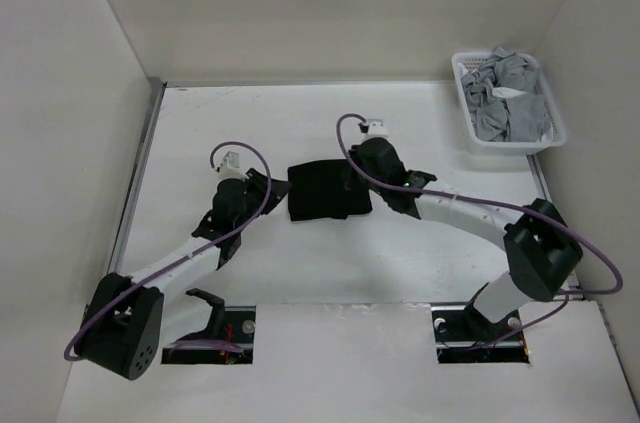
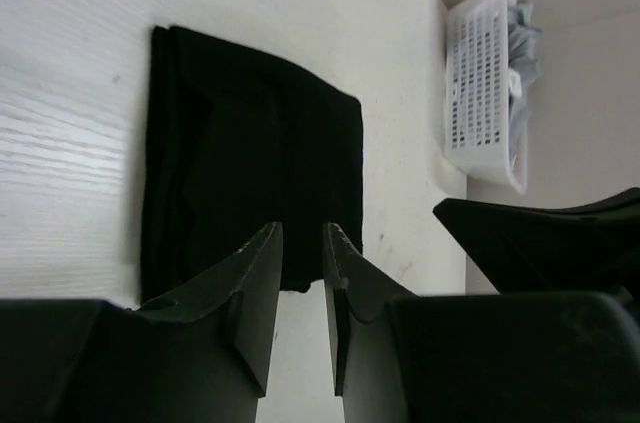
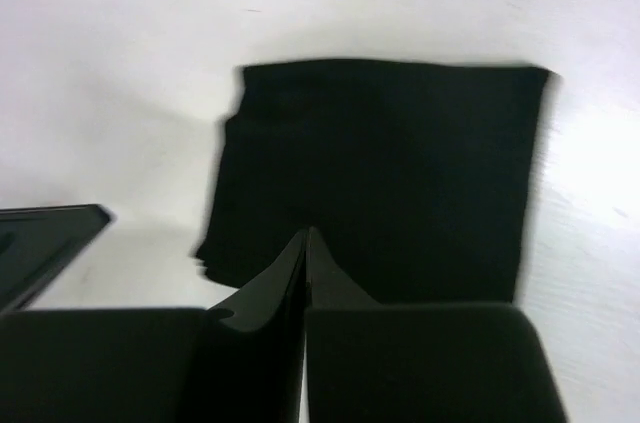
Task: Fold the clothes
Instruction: Fold the tank top
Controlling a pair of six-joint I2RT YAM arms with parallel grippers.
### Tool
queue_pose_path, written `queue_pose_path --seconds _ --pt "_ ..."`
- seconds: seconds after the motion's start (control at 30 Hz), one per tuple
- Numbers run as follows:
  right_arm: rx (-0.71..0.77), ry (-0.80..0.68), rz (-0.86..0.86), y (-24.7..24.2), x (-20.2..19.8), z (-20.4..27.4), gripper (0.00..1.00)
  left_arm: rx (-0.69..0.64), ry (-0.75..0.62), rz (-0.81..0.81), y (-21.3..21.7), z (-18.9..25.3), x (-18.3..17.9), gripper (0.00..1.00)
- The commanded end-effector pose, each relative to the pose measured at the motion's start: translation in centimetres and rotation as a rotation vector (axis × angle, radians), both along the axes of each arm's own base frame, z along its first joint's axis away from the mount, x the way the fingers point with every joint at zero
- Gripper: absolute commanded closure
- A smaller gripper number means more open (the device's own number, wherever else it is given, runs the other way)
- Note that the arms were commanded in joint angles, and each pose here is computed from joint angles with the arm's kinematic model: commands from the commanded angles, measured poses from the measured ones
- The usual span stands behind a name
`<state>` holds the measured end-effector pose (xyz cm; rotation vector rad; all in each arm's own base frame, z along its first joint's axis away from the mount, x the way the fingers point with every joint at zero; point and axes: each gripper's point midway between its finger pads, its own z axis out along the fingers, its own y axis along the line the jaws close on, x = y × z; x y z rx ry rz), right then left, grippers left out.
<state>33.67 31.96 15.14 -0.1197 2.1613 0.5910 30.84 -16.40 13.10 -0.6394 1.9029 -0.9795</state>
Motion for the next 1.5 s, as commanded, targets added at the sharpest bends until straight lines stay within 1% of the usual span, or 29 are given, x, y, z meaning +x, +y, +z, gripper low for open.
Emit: queue_pose_path --seconds 0.0,0.13,0.2,0.3,0.37,0.43,0.5,0.53,0.63,0.7,0.87,1.0,1.37,1.47 --pt "0.150 -0.064 -0.004 -0.9 -0.8 1.2 0.99 -0.001 -0.100 -0.012 -1.3 2.8 1.5 0.80" --pt "0.223 -0.154 -0.105 -6.5 -1.4 1.5 0.95 0.100 -0.078 0.027 0.6 0.6 0.7 0.78" --pt "0.251 -0.182 -0.177 -9.6 -1.2 1.6 0.92 0.174 -0.046 0.072 2.4 -1.0 0.3 0.74" --pt "0.279 -0.193 -0.255 -12.9 -0.7 1.7 0.90 0.263 0.012 0.125 5.0 -3.1 -0.5 0.69" --pt "0.286 -0.210 -0.307 -14.8 -0.2 1.5 0.82 0.308 0.026 0.142 6.1 -3.7 -0.8 0.66" --pt "0.287 -0.225 -0.354 -16.3 -0.1 0.7 0.72 0.349 0.036 0.157 7.2 -3.9 -1.3 0.63" --pt "0.294 -0.230 -0.414 -17.9 -0.2 -0.4 0.58 0.390 0.046 0.168 8.1 -4.0 -1.9 0.60" --pt "0.298 -0.231 -0.435 -18.5 -0.2 -0.8 0.53 0.403 0.050 0.180 8.6 -3.9 -2.1 0.58" --pt "0.315 -0.228 -0.471 -19.8 -0.1 -0.9 0.44 0.427 0.051 0.220 9.8 -3.3 -2.7 0.54" --pt "0.328 -0.236 -0.467 -19.9 -0.3 -0.6 0.40 0.418 0.038 0.232 10.1 -2.8 -2.8 0.53" --pt "0.329 -0.232 -0.462 -19.8 -0.3 -0.6 0.38 0.398 0.017 0.189 8.8 -1.9 -2.6 0.52" --pt "0.329 -0.232 -0.462 -19.8 -0.4 -0.6 0.38 0.409 0.007 0.146 7.3 -1.7 -2.3 0.51" --pt "0.320 -0.211 -0.453 -19.5 -0.2 -1.2 0.39 0.420 0.009 0.079 4.8 -2.8 -1.2 0.51" --pt "0.321 -0.209 -0.449 -19.4 -0.2 -1.2 0.39 0.414 -0.003 0.070 4.2 -2.7 -1.0 0.47"
